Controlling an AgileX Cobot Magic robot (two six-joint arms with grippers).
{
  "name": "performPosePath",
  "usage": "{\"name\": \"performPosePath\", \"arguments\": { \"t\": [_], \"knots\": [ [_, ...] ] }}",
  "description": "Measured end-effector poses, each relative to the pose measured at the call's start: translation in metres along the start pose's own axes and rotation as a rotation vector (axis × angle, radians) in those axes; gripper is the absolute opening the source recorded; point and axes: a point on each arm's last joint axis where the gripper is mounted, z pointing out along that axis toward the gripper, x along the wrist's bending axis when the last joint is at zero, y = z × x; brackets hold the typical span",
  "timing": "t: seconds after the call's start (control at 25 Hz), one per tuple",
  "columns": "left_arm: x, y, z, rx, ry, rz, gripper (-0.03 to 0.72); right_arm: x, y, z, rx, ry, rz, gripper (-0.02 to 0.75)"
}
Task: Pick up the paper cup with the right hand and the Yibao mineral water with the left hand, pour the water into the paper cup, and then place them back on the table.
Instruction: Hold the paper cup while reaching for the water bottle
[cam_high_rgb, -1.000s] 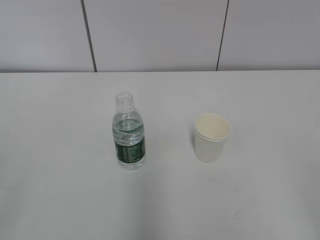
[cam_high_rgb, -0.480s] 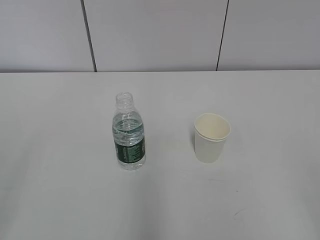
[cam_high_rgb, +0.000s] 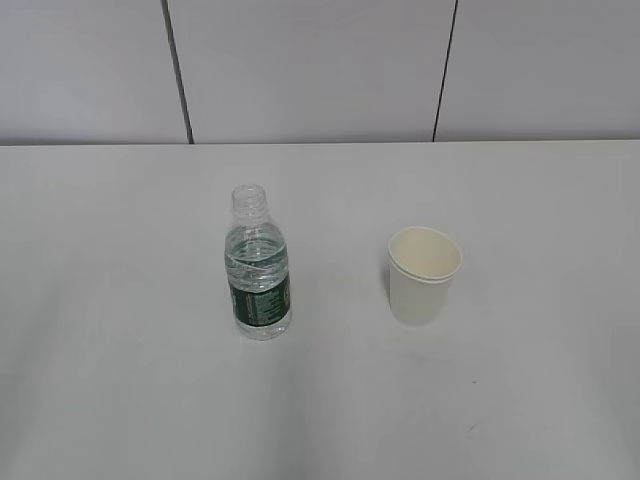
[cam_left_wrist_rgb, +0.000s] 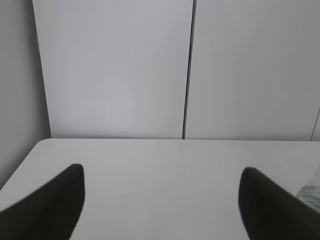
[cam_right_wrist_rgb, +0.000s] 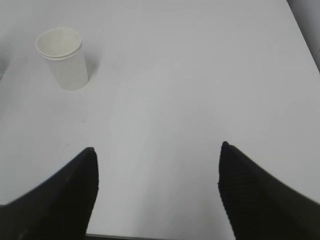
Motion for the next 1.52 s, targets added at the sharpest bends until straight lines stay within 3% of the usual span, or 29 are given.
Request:
{"name": "performPosePath", "arguments": {
  "t": [0.2, 0.64, 0.88, 1.36, 1.52],
  "knots": [
    [0.001, -0.002, 0.017, 0.056, 0.006, 0.005, 0.575, 0.0, 0.003, -0.002, -0.029, -0.002, 0.0, 0.585],
    [0.003, -0.013, 0.053, 0.207, 0.017, 0.035, 0.575, 0.001, 0.012, 0.023, -0.262, 0.004, 0.013, 0.585],
    [0.004, -0.013, 0.059, 0.212, 0.018, 0.035, 0.575, 0.002, -0.001, 0.05, -0.305, 0.001, 0.014, 0.585],
    [0.005, -0.021, 0.082, 0.194, 0.023, 0.042, 0.575, 0.001, 0.004, 0.057, -0.496, -0.031, -0.019, 0.585],
    [0.005, -0.024, 0.09, 0.206, 0.023, 0.046, 0.575, 0.001, 0.008, 0.07, -0.461, -0.029, -0.025, 0.585]
  ]
}}
